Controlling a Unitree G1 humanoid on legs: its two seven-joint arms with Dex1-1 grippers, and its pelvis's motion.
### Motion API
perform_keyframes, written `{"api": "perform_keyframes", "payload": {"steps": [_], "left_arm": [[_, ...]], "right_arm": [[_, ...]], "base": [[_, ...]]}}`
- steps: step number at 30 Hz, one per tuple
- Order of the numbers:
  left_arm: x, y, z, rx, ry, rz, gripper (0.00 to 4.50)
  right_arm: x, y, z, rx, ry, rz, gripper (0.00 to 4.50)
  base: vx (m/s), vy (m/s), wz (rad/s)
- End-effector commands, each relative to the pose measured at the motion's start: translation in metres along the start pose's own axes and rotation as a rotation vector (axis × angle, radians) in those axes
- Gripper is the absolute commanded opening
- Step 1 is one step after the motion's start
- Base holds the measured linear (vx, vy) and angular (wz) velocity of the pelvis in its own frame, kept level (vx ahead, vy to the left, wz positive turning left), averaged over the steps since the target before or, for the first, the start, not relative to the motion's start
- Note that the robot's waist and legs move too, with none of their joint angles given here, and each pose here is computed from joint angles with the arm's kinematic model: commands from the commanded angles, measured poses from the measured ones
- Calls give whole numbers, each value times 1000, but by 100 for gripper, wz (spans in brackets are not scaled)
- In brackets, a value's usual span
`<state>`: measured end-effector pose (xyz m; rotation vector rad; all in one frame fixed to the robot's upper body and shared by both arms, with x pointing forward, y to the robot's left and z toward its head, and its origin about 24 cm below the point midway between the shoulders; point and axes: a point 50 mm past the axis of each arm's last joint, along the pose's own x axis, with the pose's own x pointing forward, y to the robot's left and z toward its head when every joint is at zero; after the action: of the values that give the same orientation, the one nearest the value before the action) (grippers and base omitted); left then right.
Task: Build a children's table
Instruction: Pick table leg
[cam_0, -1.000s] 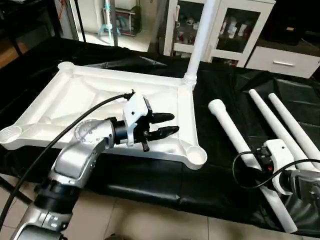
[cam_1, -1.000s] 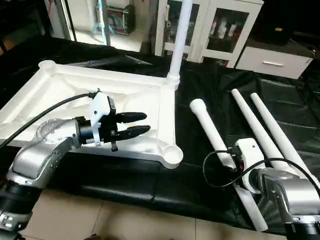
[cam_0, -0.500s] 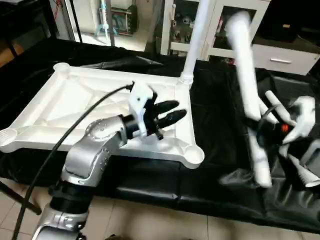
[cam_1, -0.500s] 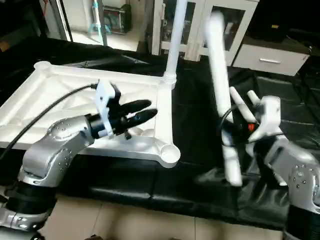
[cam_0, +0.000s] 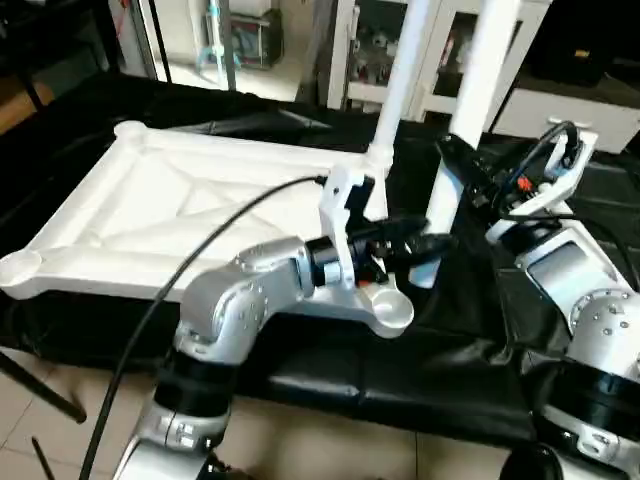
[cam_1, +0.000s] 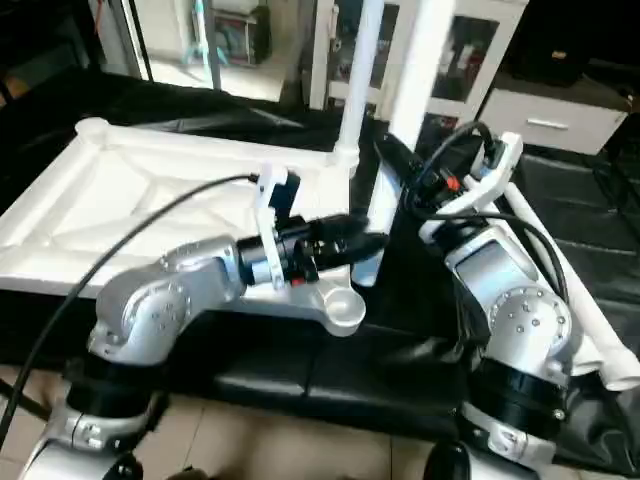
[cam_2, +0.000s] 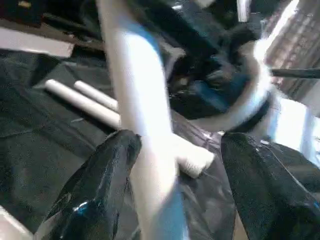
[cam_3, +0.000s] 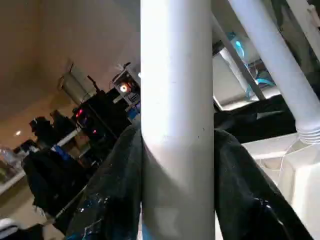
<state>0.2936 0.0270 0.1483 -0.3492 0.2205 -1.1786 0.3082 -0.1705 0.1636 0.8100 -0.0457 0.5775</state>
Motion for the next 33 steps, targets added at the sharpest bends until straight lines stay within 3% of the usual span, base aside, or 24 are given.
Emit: {"api": "perform_keyframes", "payload": {"steps": [1,6,14,16,33], "left_arm": [[6,0,-1,26,28,34,346],[6,8,-5,54,64,112,393],[4,5,-2,-28,20,76,448],[4,3,-2,-53,-3,57,410],[10,0,-10,-75,-14,63,270]], "right_arm": [[7,10,4,8,-19,47,146],[10,12,3,30,-44,43,146],[12,9,9,53,-113,9,146],[12,7,10,57,-124,-3,146],[23,7,4,110,-151,-19,146]], "base": [[0,0,0],[0,0,0],[0,0,0],[0,0,0],[0,0,0]]}}
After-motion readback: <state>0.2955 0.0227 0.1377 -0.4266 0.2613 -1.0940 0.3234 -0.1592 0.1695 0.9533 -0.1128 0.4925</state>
